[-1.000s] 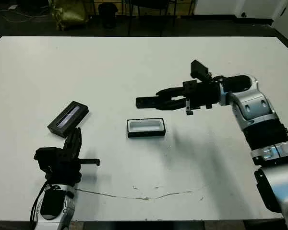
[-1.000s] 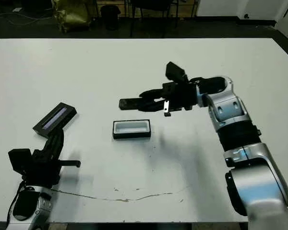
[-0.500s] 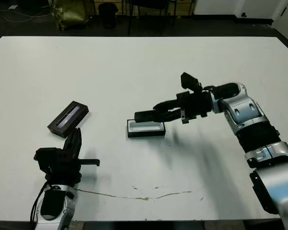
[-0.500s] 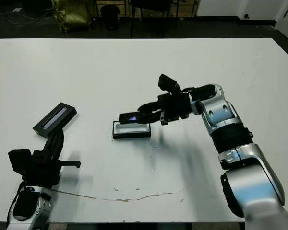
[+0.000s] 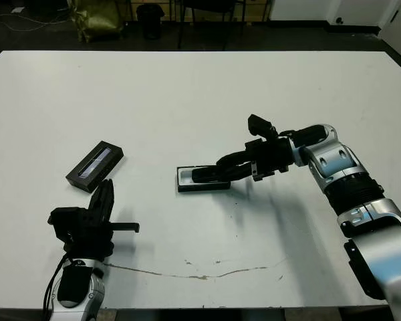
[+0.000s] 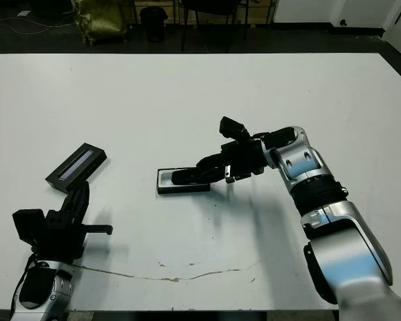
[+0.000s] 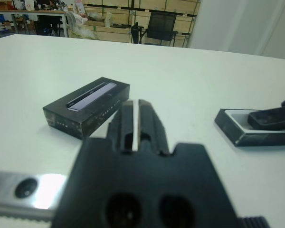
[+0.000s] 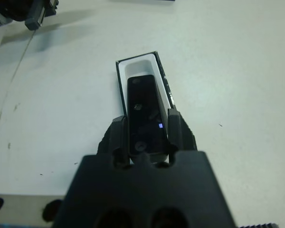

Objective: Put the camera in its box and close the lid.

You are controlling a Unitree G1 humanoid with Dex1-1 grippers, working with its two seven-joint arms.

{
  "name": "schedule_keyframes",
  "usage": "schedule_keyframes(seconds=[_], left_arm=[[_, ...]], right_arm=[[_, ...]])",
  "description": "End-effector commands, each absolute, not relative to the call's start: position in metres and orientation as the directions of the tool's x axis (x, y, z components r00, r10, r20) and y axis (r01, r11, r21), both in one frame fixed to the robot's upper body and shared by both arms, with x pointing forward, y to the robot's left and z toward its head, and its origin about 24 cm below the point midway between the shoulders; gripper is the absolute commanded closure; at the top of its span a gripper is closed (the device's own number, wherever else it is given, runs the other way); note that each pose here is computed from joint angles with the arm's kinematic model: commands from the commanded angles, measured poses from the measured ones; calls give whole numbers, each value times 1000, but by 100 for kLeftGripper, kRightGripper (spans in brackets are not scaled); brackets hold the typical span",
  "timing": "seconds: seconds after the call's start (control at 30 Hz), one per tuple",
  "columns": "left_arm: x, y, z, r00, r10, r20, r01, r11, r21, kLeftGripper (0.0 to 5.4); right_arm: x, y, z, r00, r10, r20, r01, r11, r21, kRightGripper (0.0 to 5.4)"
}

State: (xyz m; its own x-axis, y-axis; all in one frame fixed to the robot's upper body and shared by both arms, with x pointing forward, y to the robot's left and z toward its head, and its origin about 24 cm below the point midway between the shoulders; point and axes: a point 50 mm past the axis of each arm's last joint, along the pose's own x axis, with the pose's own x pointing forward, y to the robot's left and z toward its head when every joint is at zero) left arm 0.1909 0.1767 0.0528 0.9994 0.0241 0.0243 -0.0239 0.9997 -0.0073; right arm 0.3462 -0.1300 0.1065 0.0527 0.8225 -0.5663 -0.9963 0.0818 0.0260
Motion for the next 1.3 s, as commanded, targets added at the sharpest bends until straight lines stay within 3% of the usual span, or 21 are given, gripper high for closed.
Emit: schedule_keyframes(seconds=[0.03, 0.3, 1.3], left_arm=[[188, 177, 46, 999, 32, -9, -32, 999, -8, 540], [188, 176, 47, 999, 31, -11, -31, 999, -8, 540], [188, 176, 47, 1000, 28, -6, -28, 1000, -7, 540]], right_arm=[[345, -127, 102, 36, 810, -586, -997, 69, 33, 476], [346, -120, 103, 40, 796, -604, -999, 47, -5, 476], [341, -87, 89, -5, 784, -620, -1000, 2, 10, 477]])
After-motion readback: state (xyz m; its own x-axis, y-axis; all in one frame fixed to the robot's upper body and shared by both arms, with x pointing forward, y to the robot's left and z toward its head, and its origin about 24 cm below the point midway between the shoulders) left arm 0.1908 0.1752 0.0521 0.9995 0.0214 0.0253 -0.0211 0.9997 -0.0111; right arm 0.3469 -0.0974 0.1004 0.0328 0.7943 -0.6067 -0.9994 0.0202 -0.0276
